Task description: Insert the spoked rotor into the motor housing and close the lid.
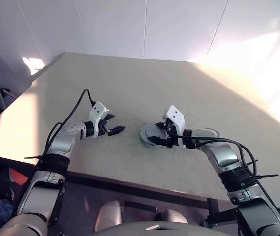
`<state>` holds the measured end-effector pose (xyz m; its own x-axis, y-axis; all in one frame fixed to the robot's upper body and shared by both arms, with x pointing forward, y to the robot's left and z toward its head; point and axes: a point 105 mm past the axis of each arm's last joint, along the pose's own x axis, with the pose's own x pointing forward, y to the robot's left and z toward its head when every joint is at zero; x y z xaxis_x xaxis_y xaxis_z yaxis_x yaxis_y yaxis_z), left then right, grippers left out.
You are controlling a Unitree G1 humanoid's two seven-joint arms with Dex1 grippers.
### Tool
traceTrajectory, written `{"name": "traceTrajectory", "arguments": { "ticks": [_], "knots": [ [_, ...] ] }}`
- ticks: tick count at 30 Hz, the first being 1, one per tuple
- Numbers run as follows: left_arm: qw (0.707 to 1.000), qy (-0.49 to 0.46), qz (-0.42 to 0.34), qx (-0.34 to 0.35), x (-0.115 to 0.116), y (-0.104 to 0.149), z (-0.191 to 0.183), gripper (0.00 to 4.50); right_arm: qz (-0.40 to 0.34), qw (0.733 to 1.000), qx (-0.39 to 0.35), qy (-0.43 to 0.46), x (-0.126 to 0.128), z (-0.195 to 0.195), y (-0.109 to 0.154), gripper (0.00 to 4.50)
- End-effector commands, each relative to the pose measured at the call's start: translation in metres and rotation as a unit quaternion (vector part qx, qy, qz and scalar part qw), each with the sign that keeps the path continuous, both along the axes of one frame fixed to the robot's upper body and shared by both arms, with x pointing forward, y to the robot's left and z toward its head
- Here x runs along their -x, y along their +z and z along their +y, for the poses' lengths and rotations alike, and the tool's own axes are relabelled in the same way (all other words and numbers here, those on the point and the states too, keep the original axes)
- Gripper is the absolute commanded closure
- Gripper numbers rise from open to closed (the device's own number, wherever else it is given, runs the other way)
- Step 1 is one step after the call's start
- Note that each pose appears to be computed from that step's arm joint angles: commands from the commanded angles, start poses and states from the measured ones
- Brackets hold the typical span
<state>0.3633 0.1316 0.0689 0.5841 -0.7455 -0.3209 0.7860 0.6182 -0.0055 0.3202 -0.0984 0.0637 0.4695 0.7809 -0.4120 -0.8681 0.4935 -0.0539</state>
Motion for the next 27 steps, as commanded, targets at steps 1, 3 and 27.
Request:
{"name": "traceTrajectory", "arguments": {
  "ticks": [1, 3, 27],
  "knots": [
    [1.0, -0.003, -0.022, 0.004, -0.003, 0.012, -0.002, 0.0, 0.057, 0.997, 0.047, -0.025, 0.01, -0.02, -0.033, 1.4],
    [1.0, -0.003, -0.022, 0.004, -0.003, 0.012, -0.002, 0.0, 0.061, 0.996, 0.05, -0.028, 0.011, -0.023, -0.036, 1.4],
    [1.0, -0.002, -0.024, 0.004, -0.004, 0.012, -0.001, 0.0, 0.086, 0.993, 0.083, -0.014, 0.024, -0.041, -0.053, 1.4]
  ]
}}
